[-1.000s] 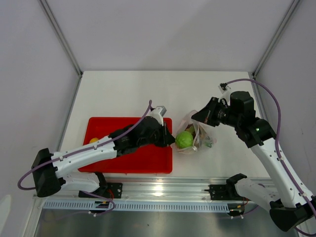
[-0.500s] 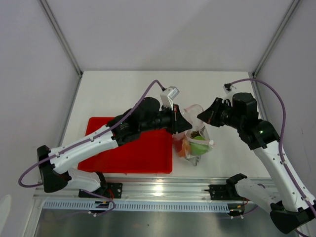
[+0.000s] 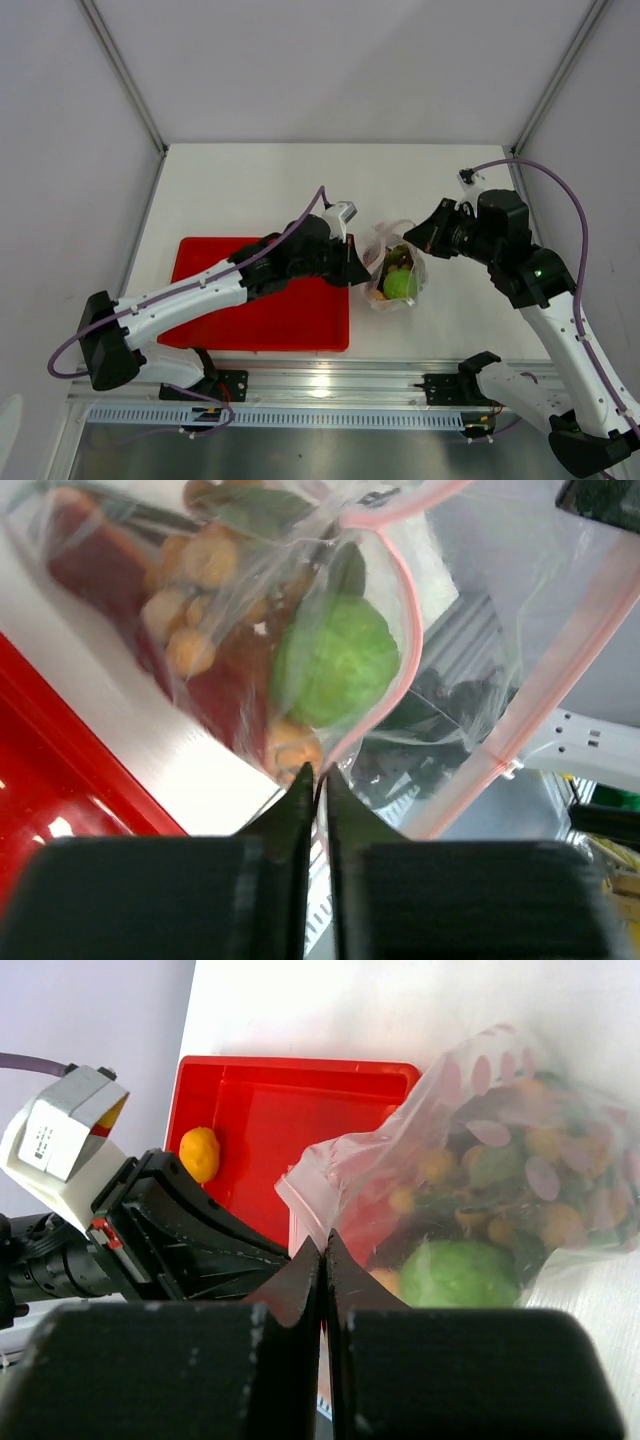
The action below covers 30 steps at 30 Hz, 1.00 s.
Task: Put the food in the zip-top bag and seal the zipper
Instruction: Adjust the zipper food storage bag at the center of the board, then pick up the fake fruit from the bin.
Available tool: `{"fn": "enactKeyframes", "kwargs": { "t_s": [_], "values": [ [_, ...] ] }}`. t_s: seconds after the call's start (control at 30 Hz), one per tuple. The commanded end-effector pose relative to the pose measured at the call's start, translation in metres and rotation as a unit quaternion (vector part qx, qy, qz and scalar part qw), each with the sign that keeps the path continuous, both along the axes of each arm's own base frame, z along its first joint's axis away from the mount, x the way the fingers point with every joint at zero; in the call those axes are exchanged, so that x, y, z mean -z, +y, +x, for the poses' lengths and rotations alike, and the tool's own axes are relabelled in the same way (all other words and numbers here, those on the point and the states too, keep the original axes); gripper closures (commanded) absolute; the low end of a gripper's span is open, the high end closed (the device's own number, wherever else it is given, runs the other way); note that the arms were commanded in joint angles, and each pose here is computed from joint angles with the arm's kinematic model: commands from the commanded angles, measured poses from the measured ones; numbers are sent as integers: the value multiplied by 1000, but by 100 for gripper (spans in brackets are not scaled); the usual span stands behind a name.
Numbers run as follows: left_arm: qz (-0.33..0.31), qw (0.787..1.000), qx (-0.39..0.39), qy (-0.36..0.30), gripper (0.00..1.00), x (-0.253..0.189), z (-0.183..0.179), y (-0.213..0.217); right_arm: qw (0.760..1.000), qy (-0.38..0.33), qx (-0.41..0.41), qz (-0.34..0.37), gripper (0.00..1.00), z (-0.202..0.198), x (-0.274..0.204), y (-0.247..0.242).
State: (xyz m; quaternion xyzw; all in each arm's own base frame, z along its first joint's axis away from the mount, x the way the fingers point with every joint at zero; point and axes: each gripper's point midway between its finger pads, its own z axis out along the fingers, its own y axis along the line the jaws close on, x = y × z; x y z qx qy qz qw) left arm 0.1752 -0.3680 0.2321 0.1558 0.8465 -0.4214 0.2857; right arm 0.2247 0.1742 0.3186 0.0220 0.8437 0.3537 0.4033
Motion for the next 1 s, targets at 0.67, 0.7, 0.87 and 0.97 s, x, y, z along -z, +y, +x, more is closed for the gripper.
{"fn": "enactKeyframes", "kwargs": {
  "t_s": [0.67,0.7,0.87,0.97],
  "values": [
    [181,838,-511,57,1,55,24,301,999,-20,-39,6,100,5,5,14],
    [183,824,-533,57,1,55,22,312,999,-17,-40,5,100,5,6,14],
    [187,760,-616,95,1,74,11,343,999,0,-48,4,100,7,14,19],
    [204,742,-632,93,1,77,22,352,998,12,-54,1,100,8,18,23]
  ]
}}
